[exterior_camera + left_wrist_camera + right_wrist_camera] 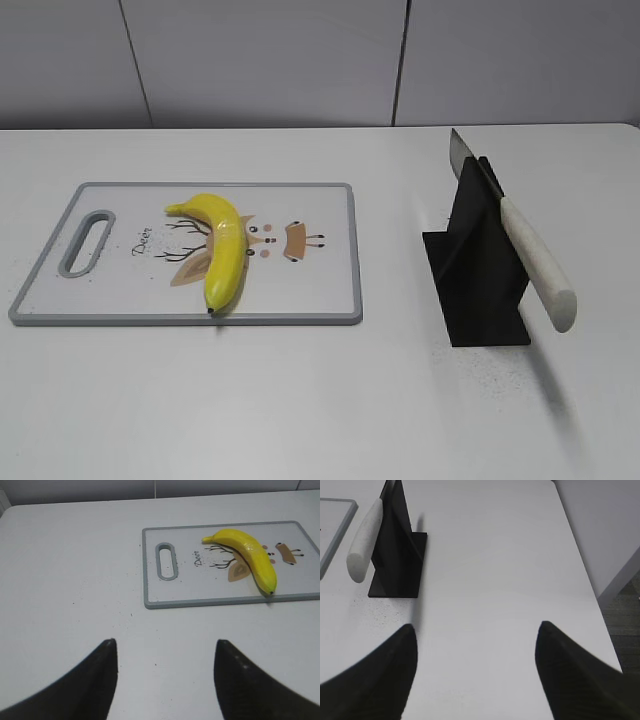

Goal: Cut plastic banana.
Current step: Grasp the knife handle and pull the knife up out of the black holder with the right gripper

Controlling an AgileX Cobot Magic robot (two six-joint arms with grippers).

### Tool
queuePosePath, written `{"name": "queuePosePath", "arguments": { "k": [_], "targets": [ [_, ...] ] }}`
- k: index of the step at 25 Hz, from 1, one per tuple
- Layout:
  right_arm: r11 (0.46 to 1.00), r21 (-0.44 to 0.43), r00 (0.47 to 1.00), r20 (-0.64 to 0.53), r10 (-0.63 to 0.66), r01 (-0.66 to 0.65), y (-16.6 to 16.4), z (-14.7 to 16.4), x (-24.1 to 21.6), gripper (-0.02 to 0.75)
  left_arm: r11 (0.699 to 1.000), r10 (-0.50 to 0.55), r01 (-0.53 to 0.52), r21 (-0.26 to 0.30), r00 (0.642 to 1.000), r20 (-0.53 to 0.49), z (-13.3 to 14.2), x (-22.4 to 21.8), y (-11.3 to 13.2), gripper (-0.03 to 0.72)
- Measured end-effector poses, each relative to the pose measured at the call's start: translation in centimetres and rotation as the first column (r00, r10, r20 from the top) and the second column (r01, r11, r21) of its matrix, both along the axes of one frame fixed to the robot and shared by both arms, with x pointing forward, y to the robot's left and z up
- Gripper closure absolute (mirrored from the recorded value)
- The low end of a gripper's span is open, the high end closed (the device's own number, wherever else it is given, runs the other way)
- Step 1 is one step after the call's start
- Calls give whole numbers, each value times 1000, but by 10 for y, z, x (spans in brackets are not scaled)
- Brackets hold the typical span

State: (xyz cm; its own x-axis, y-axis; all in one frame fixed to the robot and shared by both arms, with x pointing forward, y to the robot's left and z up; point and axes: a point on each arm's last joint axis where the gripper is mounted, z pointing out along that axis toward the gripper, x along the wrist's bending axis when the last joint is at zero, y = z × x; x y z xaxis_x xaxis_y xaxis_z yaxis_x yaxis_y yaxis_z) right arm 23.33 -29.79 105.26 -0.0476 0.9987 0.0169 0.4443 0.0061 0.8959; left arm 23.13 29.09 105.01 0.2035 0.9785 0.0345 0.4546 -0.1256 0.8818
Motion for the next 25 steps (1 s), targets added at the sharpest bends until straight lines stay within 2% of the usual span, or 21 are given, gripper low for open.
{"name": "queuePosePath", "arguments": {
  "k": [6,11,18,25],
  "targets": [
    [1000,-21,1000,10,-14,14,-2,3,0,222,1000,12,-12,17,1000,3,0,0,2,114],
    [1000,-3,1000,-24,-2,2,0,27,9,204,1000,16,-16,24,1000,3,0,0,2,109],
    [998,64,975,-218,39,-26,8,59,49,186,1000,17,-17,24,1000,4,0,0,2,108],
    [991,131,908,-414,58,-3,15,75,99,182,1000,17,-17,25,1000,4,0,0,2,106]
  ]
}}
